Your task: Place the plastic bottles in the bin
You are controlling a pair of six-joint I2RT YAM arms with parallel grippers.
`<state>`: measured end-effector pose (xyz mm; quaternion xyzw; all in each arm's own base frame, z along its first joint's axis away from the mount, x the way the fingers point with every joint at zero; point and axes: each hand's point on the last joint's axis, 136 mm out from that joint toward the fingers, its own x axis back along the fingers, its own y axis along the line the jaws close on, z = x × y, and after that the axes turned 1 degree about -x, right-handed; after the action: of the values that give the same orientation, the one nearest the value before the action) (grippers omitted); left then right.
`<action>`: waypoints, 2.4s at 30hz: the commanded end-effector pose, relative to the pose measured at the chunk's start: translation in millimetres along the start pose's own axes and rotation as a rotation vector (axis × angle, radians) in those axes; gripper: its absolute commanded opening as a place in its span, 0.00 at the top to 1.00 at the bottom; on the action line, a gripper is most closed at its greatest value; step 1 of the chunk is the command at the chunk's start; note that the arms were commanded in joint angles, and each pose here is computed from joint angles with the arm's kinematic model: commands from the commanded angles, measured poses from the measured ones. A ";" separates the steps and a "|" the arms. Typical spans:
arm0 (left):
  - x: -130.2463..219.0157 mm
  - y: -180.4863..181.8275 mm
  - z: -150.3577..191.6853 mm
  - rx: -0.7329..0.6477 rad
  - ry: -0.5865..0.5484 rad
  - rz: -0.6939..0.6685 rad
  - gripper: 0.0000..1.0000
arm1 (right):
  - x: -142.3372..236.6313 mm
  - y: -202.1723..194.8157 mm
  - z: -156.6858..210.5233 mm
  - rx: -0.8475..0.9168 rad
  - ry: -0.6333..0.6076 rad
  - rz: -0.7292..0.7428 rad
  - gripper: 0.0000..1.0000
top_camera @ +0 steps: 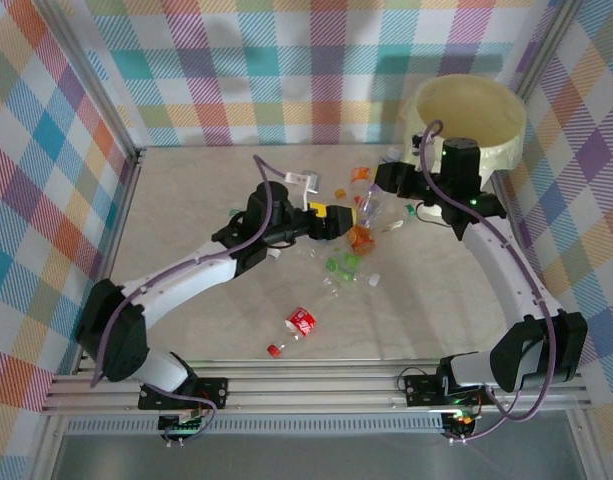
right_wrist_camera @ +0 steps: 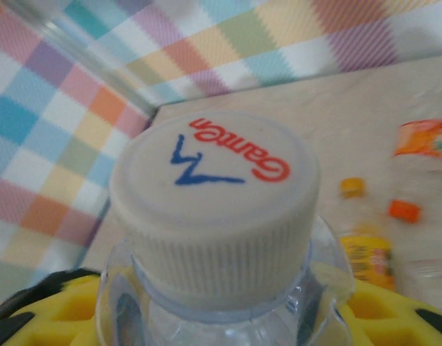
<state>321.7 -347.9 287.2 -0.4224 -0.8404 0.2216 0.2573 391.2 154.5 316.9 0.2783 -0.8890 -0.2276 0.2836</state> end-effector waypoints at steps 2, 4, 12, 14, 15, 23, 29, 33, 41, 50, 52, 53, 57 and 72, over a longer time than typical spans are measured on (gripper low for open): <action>26.8 27.6 -8.1 -0.025 -0.093 -0.202 0.00 | 29.5 -15.1 -49.1 0.124 -0.139 0.184 0.70; 36.2 36.9 -7.8 -0.024 -0.112 -0.256 0.00 | 38.9 -20.5 -65.2 0.156 -0.173 0.233 0.70; 64.0 62.3 -1.8 -0.022 -0.143 -0.408 0.00 | 80.2 -47.6 -138.8 0.203 -0.355 0.402 0.71; 68.6 66.8 0.1 -0.020 -0.147 -0.433 0.00 | 87.2 -54.4 -155.1 0.207 -0.385 0.433 0.71; 71.0 68.6 -0.2 -0.020 -0.153 -0.445 0.00 | 90.9 -57.0 -164.0 0.213 -0.401 0.450 0.71; 84.9 78.4 3.2 -0.007 -0.179 -0.500 0.00 | 115.0 -102.1 -221.8 0.295 -0.477 0.754 0.72; 93.9 82.8 4.7 0.001 -0.192 -0.528 0.00 | 118.5 -139.8 -243.7 0.324 -0.440 0.911 0.72; 98.3 86.1 7.6 0.009 -0.204 -0.537 0.00 | 116.9 -169.8 -243.5 0.331 -0.408 1.045 0.71; 101.2 94.3 11.3 0.025 -0.221 -0.567 0.00 | 127.5 -177.4 -242.8 0.350 -0.414 1.188 0.70; 99.3 98.8 13.5 0.027 -0.220 -0.583 0.00 | 123.0 -198.6 -206.6 0.255 -0.431 1.212 0.66; 99.5 99.6 14.0 0.025 -0.217 -0.588 0.00 | 117.9 -208.7 -199.5 0.246 -0.410 1.221 0.65; 99.1 100.6 15.1 0.025 -0.213 -0.591 0.00 | 114.8 -214.3 -196.4 0.235 -0.398 1.225 0.65; 98.8 104.0 18.8 0.032 -0.206 -0.602 0.00 | 104.1 -232.3 -189.6 0.206 -0.370 1.237 0.63; 111.4 121.0 26.2 0.068 -0.214 -0.700 0.00 | 93.3 -250.7 -207.4 0.158 -0.391 1.257 0.25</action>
<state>323.6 -203.0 230.4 -0.1019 -0.9464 0.1931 0.2379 555.9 -136.2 329.6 -0.3072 -0.9279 0.0138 0.2108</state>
